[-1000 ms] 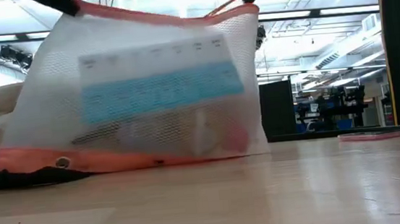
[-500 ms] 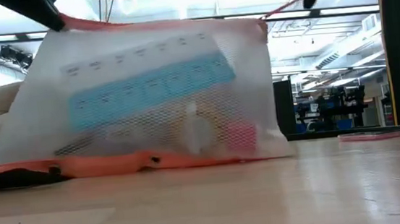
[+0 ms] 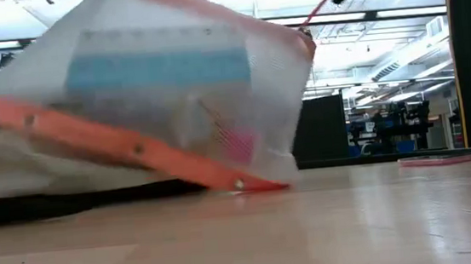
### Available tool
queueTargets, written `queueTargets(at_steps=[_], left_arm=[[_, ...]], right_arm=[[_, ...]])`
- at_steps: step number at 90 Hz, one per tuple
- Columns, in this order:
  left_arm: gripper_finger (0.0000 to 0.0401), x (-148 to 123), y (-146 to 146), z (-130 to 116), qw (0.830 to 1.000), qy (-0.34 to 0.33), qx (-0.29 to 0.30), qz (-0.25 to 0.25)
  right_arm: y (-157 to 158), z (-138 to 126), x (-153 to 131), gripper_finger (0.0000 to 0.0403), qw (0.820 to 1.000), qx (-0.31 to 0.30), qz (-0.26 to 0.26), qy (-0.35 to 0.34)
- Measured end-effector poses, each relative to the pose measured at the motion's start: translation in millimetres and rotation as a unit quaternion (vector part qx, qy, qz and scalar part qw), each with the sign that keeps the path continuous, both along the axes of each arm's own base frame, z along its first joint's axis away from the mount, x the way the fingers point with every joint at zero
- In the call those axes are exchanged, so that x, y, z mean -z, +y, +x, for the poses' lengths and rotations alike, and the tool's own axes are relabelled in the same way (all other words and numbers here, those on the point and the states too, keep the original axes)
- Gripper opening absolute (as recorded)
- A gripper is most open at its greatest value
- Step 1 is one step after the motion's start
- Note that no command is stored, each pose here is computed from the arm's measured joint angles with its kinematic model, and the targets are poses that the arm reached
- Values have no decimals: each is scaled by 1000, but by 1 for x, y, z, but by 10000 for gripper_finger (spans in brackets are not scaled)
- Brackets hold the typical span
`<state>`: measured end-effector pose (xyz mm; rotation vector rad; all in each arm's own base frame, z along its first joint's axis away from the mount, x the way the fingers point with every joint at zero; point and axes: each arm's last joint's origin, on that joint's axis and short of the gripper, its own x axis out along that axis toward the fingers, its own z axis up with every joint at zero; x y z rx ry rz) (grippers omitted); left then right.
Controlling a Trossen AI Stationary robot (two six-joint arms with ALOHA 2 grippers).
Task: Unpack backpack
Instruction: Close the zip bag
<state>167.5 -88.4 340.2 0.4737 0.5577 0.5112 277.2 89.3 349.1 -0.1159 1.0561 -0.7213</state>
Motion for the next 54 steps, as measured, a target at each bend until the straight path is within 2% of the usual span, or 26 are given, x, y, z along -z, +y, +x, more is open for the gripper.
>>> queueTargets(at_steps=[15, 36, 44, 54], left_arm=[[0, -27, 16, 5, 997, -2, -37, 63], [0, -77, 44, 4, 987, 12, -90, 134], [0, -95, 55, 0, 982, 11, -116, 149], [0, -108, 62, -5, 983, -6, -126, 137]], right_arm=[[-16, 6, -18, 13, 997, 5, -67, -34], [-37, 16, -60, 13, 991, -21, -109, -80], [-45, 20, -77, 13, 987, -40, -120, -102], [-49, 27, -90, 13, 981, -62, -135, -127]])
